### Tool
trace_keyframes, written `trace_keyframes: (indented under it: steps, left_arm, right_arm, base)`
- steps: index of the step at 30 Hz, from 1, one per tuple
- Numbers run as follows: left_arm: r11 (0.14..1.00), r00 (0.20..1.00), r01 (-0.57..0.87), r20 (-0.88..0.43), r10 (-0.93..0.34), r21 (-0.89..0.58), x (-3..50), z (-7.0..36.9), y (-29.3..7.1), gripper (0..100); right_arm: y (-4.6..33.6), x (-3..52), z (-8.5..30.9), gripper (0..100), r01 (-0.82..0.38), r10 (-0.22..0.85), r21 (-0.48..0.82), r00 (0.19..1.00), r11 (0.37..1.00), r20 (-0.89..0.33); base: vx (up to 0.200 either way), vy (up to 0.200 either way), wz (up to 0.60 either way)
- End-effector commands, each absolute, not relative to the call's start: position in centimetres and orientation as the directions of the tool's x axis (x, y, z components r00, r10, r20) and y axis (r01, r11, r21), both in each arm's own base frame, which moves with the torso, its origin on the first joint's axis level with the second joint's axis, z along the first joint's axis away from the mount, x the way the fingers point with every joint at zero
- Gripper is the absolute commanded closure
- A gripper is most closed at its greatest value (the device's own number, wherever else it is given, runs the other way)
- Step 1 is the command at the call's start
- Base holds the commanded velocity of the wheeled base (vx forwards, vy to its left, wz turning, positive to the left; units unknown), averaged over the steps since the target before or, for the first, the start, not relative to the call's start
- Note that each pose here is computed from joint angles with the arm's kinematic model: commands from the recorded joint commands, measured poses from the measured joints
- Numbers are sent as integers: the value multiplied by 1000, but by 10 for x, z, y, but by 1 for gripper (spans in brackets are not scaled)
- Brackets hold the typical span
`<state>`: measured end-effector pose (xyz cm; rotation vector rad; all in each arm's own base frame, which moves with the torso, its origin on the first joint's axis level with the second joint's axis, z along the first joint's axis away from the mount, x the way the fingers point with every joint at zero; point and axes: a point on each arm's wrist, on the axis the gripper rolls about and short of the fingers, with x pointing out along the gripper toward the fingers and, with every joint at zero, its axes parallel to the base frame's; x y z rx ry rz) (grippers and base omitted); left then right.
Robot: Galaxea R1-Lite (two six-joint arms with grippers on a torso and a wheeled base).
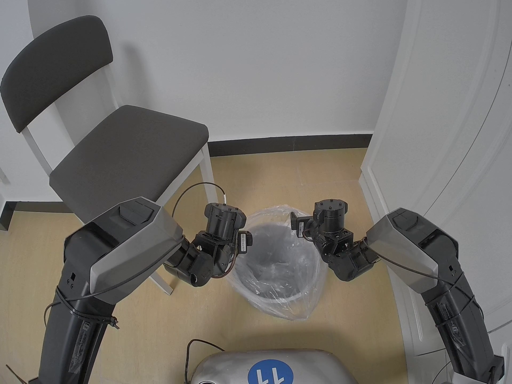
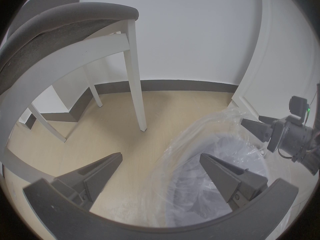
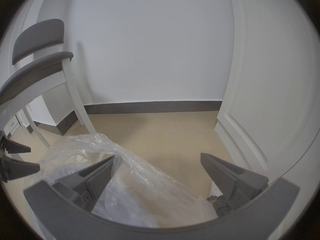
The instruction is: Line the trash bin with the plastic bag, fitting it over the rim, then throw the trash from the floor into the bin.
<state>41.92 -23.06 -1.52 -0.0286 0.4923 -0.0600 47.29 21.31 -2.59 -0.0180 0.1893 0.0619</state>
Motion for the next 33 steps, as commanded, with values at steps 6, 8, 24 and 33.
trace_keyframes:
  steps: [6,8,24,33]
  left_arm:
    - [998,896,-18,-444,-8,-56,444,-29,-220,0]
    - [998,897,-27,-443,0,-55,447,-32,-218,0]
    - [990,921,-67,-390,13,-124,462,-22,-211,0]
    - [989,923,-58,-384,2,-134,448,6,-209,0]
  right_arm:
    - [210,477,-48,0,-56,51,-17,976,998,-210]
    - [207,480,-51,0,-50,46,-14,977,999,-207]
    - [208,457,1,0,-123,139,86,968,989,-207]
    - [176,422,15,0,-102,164,205,935,973,-313]
  base:
    - [0,0,0]
    - [0,0,0]
    - [0,0,0]
    - [0,0,0]
